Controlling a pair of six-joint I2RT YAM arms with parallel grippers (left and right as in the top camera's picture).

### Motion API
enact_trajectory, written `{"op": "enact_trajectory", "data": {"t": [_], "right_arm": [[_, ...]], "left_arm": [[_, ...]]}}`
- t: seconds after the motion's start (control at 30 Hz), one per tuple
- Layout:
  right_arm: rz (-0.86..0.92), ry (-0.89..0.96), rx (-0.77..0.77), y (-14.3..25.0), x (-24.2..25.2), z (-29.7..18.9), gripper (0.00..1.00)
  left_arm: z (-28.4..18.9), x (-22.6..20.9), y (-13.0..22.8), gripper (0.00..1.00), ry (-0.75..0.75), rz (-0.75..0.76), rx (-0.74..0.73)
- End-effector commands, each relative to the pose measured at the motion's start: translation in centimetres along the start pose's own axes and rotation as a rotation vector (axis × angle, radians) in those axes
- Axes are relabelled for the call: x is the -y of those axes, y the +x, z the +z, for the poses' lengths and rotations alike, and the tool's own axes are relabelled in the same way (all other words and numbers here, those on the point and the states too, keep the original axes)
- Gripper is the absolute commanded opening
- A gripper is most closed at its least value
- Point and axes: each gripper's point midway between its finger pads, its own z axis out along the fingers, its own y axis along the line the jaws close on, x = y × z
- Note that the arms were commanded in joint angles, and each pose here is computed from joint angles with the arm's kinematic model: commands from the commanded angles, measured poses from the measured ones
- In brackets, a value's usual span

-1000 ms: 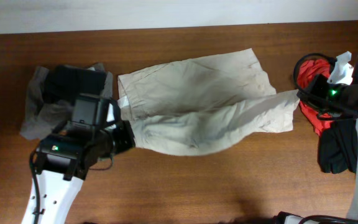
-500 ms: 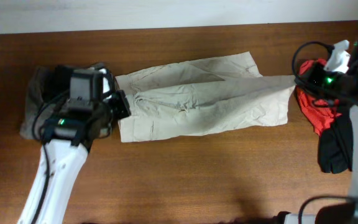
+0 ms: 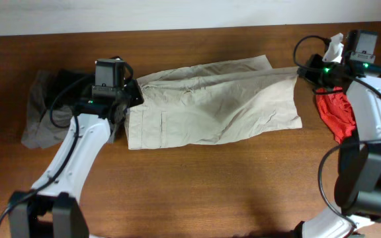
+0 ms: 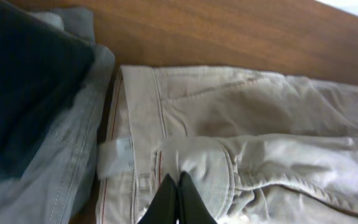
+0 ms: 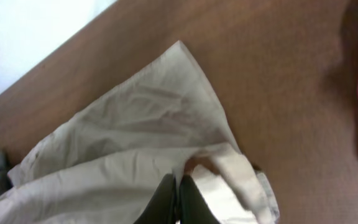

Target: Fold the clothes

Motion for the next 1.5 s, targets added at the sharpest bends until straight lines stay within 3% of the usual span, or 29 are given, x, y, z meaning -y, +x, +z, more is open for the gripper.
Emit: {"op": "enact_trajectory", "data": {"t": [0.0, 0.23, 0.87, 0.9, 0.93, 1.03, 1.1, 1.17, 1.2, 1.23, 1.27, 1.33, 1.47], "right_arm": [[-0.013, -0.015, 0.022, -0.9, -0.1, 1.1, 0.04], [-0.049, -0.034, 0.072, -2.2, -0.2, 3.1, 0.04], [-0.061, -0.024, 0.148, -3.6, -0.2, 7.2, 0.04], [-0.061, -0.027, 0.148, -3.6, -0.3, 7.5, 0.06], [-0.064, -0.033, 0.148, -3.5, -0.4, 7.8, 0.15], [-0.070, -0.045, 0.136, -3.1, -0.8, 8.5, 0.48], [-0.076, -0.052, 0.142, -3.3, -1.2, 8.4, 0.51], [-0.084, -0.077, 0.158, -3.8, -1.8, 7.7, 0.57], [-0.086, -0.094, 0.163, -4.0, -2.1, 7.2, 0.59], [-0.087, -0.120, 0.164, -4.3, -2.5, 6.6, 0.62], [-0.089, -0.144, 0.163, -4.4, -2.9, 5.9, 0.63], [-0.086, -0.188, 0.155, -4.6, -3.7, 4.4, 0.65], [-0.057, -0.174, 0.089, -3.6, -4.1, 1.7, 0.63]], "left_arm": [[1.8, -1.7, -0.6, 0.01, -0.071, 0.005, 0.014], [4.2, -3.9, -0.7, 0.00, -0.106, -0.064, 0.012], [4.6, -5.3, -3.9, 0.01, -0.112, -0.112, 0.130], [4.8, -5.4, -3.8, 0.01, -0.116, -0.115, 0.128], [5.2, -5.5, -3.6, 0.00, -0.118, -0.121, 0.123], [5.9, -5.8, -3.1, 0.01, -0.130, -0.126, 0.107], [5.9, -6.2, -3.3, 0.02, -0.139, -0.130, 0.114], [5.4, -6.7, -4.5, 0.13, -0.149, -0.135, 0.133], [5.1, -6.9, -5.2, 0.27, -0.150, -0.132, 0.139], [4.7, -7.1, -5.9, 0.55, -0.155, -0.130, 0.142], [4.1, -7.2, -6.7, 0.74, -0.161, -0.118, 0.142], [2.9, -7.1, -8.3, 0.96, -0.170, -0.079, 0.141], [-0.1, -5.4, -10.9, 0.99, -0.132, -0.045, 0.119]]}}
